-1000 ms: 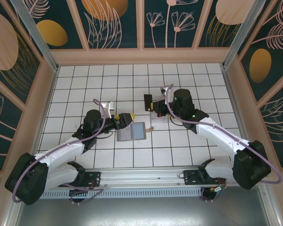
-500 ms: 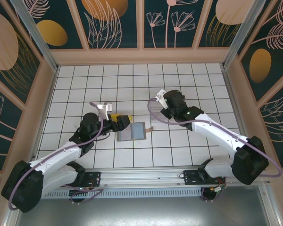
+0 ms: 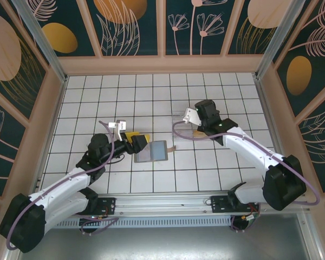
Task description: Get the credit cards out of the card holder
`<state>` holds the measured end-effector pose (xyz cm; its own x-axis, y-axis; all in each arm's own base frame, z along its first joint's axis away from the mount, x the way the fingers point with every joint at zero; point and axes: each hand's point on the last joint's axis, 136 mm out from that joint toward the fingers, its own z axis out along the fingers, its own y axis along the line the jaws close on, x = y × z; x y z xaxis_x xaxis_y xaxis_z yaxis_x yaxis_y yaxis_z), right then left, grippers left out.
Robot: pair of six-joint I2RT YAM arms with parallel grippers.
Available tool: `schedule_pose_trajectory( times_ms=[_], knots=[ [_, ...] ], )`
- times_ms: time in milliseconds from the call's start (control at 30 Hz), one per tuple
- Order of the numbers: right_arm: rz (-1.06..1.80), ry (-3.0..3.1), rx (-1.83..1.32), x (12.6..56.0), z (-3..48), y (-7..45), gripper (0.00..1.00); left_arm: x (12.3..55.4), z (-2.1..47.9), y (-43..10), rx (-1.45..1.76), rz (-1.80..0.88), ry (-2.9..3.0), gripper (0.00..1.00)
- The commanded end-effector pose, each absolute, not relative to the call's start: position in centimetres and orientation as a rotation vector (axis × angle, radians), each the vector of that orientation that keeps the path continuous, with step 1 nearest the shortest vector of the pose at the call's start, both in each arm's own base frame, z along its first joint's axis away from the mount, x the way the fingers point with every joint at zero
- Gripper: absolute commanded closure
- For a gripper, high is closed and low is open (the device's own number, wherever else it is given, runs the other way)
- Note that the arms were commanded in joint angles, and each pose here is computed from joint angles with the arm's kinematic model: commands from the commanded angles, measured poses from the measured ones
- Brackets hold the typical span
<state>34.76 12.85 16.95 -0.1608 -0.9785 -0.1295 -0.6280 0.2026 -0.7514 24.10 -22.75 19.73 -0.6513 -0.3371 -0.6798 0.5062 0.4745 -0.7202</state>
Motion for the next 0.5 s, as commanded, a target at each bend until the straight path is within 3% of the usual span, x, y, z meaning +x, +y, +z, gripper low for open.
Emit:
schedule_pose_trajectory(
  times_ms=[0,467],
  knots=[
    [-0.71,1.779,-1.622,34.6,17.9,13.8,1.0,23.7,20.3,-22.8,0.158,-1.312,1.856,0.01],
    [-0.718,1.796,-1.681,34.8,14.9,12.8,1.0,23.9,20.0,-22.8,0.154,-1.303,1.866,0.01]
  ],
)
